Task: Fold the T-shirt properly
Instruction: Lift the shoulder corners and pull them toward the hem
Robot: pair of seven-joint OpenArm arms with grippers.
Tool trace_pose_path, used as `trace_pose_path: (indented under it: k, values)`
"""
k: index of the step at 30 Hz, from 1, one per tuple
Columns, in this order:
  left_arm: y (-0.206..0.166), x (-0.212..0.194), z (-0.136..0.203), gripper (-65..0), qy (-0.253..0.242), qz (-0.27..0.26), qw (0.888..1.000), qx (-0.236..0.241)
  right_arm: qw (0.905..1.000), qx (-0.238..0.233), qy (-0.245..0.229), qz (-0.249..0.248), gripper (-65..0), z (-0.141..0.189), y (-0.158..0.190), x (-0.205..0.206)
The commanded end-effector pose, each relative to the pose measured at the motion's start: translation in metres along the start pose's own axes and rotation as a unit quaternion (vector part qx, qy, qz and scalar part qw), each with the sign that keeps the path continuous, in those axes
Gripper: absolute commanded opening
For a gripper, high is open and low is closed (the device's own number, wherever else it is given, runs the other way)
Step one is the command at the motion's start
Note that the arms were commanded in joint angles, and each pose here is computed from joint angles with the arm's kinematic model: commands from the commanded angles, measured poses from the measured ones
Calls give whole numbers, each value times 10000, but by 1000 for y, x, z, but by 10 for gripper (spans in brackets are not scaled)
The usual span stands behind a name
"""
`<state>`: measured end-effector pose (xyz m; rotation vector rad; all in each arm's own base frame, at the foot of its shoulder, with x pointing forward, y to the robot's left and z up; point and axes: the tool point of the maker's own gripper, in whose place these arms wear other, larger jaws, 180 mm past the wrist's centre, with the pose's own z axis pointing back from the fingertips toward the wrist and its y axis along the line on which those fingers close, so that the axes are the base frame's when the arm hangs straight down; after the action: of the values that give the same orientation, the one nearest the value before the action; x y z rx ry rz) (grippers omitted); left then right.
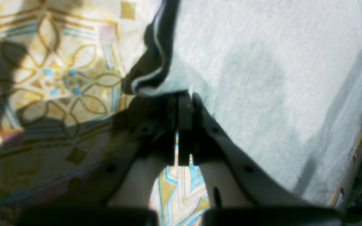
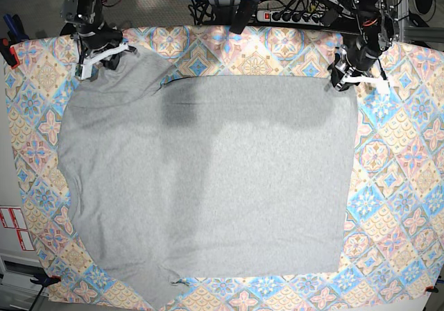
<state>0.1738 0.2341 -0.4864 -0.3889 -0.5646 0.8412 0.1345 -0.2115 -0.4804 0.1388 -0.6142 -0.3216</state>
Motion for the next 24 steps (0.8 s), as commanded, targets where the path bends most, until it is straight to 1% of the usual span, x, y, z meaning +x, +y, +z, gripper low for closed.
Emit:
trace_pose_path:
  k: [1, 6, 9, 13, 17, 21, 24]
  values:
    - [13, -17, 6, -650, 347, -62, 9991, 224, 9998, -112, 140, 3, -650, 9, -9, -9]
    - [4, -19, 23, -650, 304, -326, 9989, 130, 9990, -429, -97, 68, -650, 37, -33, 3]
    - [8, -23, 34, -650, 325, -409, 9985, 163, 9981, -560, -193, 140, -650, 52, -41, 9]
    - [27, -31, 47, -650, 480, -563, 9966, 375, 9964, -770, -274, 214, -650, 71, -55, 13]
    - [48, -32, 60, -650, 566, -679, 9941, 622, 9945, -979, -238, 274, -650, 89, -69, 9]
    - [63, -34, 71, -650, 661, -775, 9916, 800, 9962, -578, -69, 653, -650, 101, -65, -1]
    - [58, -33, 77, -650, 639, -874, 9913, 748, 9954, -204, -2, 938, -650, 106, -57, -4]
